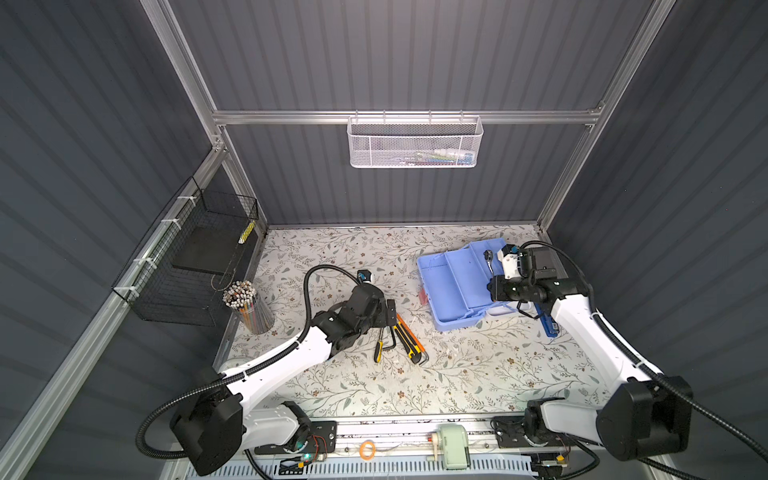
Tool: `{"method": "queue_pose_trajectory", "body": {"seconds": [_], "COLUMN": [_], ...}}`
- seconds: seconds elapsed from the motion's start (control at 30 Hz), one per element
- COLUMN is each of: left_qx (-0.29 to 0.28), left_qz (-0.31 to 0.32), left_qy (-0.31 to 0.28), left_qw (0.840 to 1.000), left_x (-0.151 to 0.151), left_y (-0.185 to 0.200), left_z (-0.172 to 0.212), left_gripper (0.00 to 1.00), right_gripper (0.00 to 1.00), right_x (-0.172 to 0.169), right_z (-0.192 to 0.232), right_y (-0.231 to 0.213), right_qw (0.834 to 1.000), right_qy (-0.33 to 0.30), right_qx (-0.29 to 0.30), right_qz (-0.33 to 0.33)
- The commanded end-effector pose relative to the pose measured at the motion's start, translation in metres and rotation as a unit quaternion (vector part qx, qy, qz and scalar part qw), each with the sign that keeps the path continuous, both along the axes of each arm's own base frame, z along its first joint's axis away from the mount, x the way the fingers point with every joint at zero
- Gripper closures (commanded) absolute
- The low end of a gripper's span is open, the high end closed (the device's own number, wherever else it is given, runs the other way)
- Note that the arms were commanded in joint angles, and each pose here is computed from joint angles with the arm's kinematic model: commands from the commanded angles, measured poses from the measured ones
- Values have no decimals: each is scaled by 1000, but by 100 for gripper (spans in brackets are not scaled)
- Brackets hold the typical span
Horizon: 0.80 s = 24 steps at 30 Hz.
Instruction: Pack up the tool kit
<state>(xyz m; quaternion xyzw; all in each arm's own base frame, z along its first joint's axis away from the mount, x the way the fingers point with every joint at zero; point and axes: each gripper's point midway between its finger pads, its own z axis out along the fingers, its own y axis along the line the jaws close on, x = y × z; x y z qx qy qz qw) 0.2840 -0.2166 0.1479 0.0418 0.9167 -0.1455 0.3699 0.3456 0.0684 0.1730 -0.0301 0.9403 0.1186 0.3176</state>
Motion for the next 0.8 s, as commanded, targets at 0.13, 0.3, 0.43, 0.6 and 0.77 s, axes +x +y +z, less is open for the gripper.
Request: {"method": "queue_pose_trajectory", "body": {"seconds": [0.13,0.3,0.43,0.6,0.77], "left_qx": [65,110,125,121,120], "left_qz": [26,33,33,32,27], "left_qy": [52,87,105,119,129], "left_qw": [996,990,986,985,984], "left_x": [-22,-30,-36,-42,-42], "left_y": [33,46,50,51,47], "left_z": [-35,-49,-59,-68,-74], "left_gripper": [0,0,0,0,0], "right_gripper": [96,95,94,93,91], "right_x": [16,27,34,41,46], "right_z": [11,2,-4,-10,-14], "right_y": [-16,-31,-36,-43,-45], "right_qw": [998,996,994,991,990], "right_qy": [-12,9,21,33,39], "right_qx": [-53,-87,-105,-129,-135], "right_qz": [9,1,1,-5,-6]}}
